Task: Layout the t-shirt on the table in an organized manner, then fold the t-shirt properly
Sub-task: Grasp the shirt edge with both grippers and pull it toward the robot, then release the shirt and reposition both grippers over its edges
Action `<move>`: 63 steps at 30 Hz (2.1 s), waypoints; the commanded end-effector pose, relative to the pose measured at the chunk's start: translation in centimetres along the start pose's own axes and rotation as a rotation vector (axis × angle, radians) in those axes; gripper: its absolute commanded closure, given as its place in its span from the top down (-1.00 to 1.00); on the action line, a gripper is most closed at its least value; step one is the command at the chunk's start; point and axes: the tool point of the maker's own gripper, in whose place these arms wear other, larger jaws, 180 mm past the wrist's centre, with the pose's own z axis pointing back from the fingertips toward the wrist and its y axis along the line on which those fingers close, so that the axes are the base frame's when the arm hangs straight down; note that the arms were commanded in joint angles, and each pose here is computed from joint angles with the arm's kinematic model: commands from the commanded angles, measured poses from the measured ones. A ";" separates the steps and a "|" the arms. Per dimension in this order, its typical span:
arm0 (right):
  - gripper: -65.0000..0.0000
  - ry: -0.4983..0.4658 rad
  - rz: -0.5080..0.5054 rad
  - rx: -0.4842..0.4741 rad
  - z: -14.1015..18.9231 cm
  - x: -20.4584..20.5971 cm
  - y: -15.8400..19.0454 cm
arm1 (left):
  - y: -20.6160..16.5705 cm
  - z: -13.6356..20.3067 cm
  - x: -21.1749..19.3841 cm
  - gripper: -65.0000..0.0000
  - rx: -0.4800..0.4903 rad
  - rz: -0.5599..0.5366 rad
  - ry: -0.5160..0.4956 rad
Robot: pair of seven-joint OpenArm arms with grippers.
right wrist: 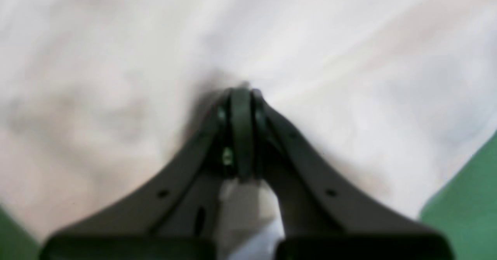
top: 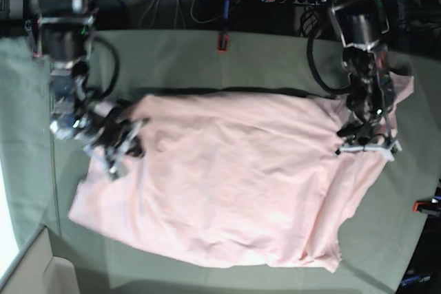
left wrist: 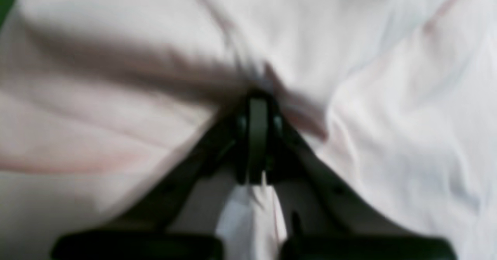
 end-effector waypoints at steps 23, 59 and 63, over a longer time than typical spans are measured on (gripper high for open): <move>-1.00 -0.254 0.262 0.137 6.1 6.4 13.2 | -14.0 1.6 15.0 -1.00 -0.219 0.068 -0.303; -1.00 -0.169 0.174 -0.019 4.5 5.7 2.9 | -1.4 4.3 -7.8 -1.00 -0.203 -0.289 0.127; -1.00 -0.174 0.167 -0.010 4.3 5.8 3.5 | 2.0 3.2 -0.7 -1.00 -0.114 -0.221 -0.004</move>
